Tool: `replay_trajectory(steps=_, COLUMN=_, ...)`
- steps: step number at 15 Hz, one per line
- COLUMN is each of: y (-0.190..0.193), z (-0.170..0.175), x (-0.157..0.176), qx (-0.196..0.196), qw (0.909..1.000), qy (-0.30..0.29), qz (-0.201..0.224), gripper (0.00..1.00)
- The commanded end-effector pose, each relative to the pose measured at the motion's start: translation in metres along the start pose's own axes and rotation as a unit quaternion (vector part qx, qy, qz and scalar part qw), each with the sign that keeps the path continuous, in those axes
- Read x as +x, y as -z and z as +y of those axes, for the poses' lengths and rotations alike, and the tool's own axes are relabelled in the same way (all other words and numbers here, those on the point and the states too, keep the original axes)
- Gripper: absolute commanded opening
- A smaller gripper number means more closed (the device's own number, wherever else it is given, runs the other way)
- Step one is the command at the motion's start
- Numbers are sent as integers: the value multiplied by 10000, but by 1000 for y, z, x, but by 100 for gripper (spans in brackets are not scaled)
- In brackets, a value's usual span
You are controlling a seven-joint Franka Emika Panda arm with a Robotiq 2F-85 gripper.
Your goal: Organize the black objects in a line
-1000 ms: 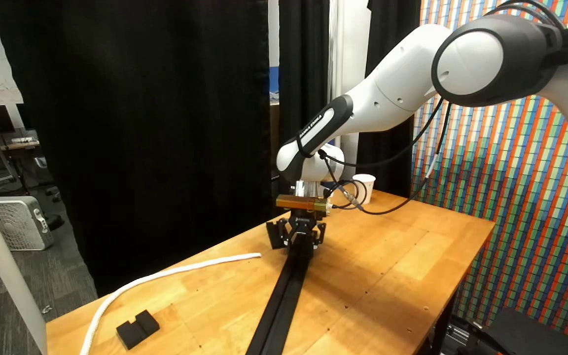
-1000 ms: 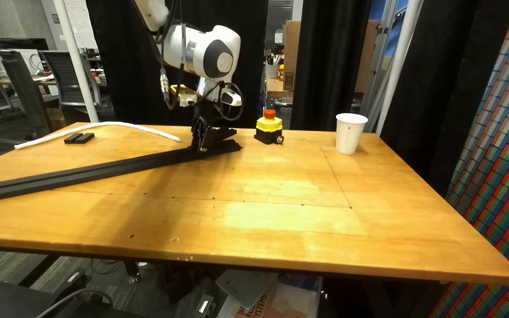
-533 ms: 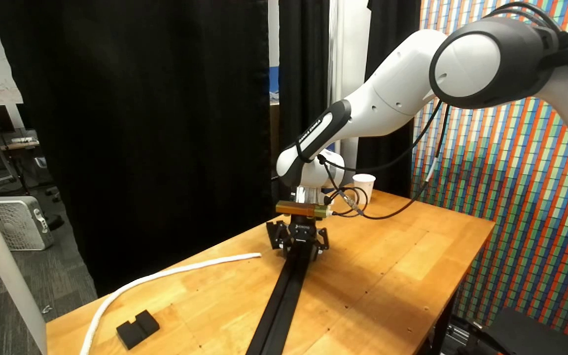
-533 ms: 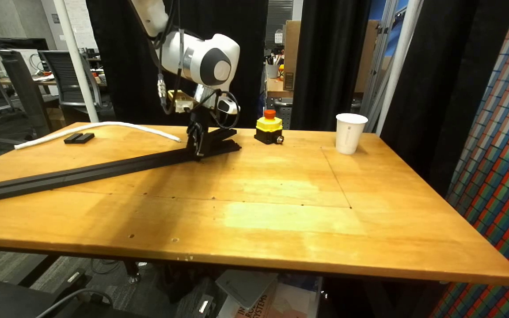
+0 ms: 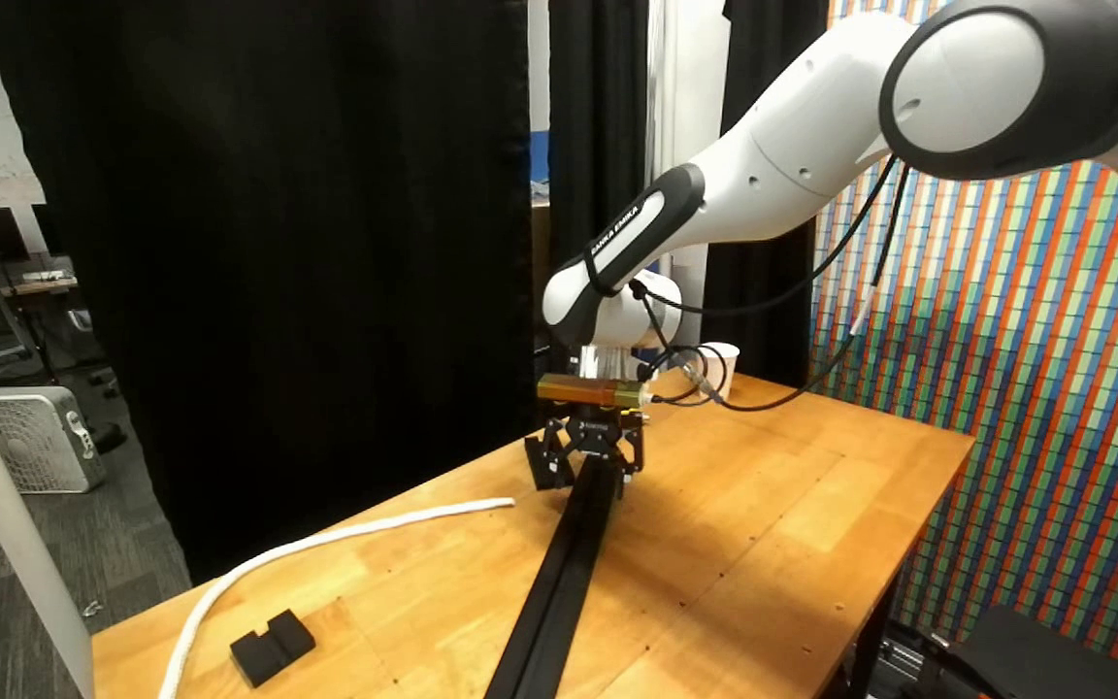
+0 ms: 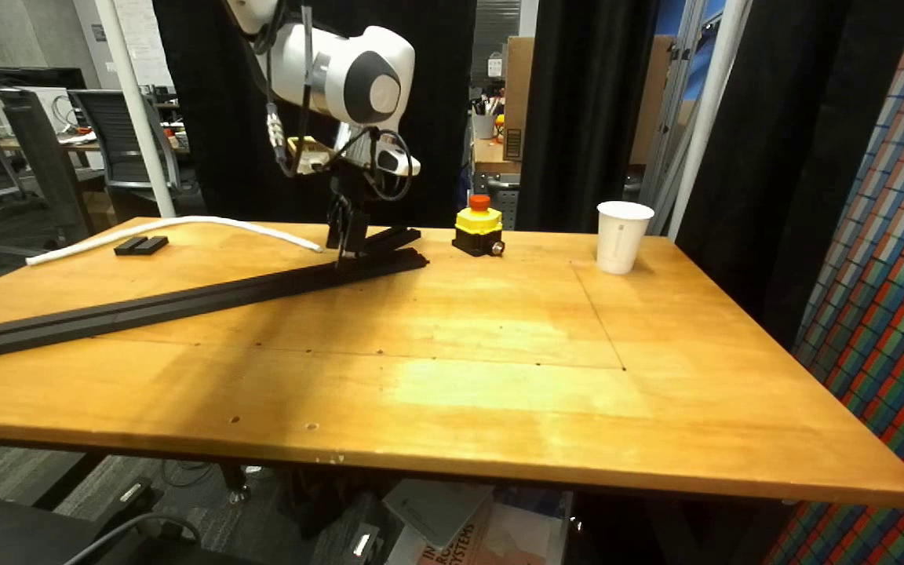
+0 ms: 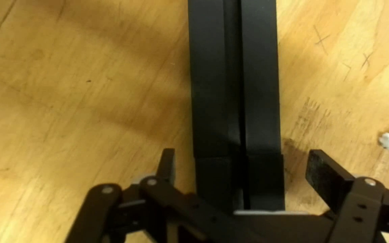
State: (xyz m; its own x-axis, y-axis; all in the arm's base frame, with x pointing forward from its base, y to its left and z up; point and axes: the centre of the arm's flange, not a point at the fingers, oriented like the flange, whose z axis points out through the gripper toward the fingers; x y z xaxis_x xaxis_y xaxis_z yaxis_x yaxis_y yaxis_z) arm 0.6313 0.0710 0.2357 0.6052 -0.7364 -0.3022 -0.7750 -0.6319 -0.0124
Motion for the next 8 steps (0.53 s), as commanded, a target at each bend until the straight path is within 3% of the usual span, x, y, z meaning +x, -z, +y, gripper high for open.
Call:
replay_trajectory(steps=1, y=71, z=16, x=-56, qx=-37, qw=9979, qy=247, qz=600, gripper=100)
replay_trajectory(steps=4, y=119, z=32, x=-93, qx=-34, qw=9878, qy=1066, qz=1137, gripper=100)
replay_trajectory(steps=8, y=173, z=71, x=-143, qx=-59, qw=9669, qy=2102, qz=1443, gripper=100)
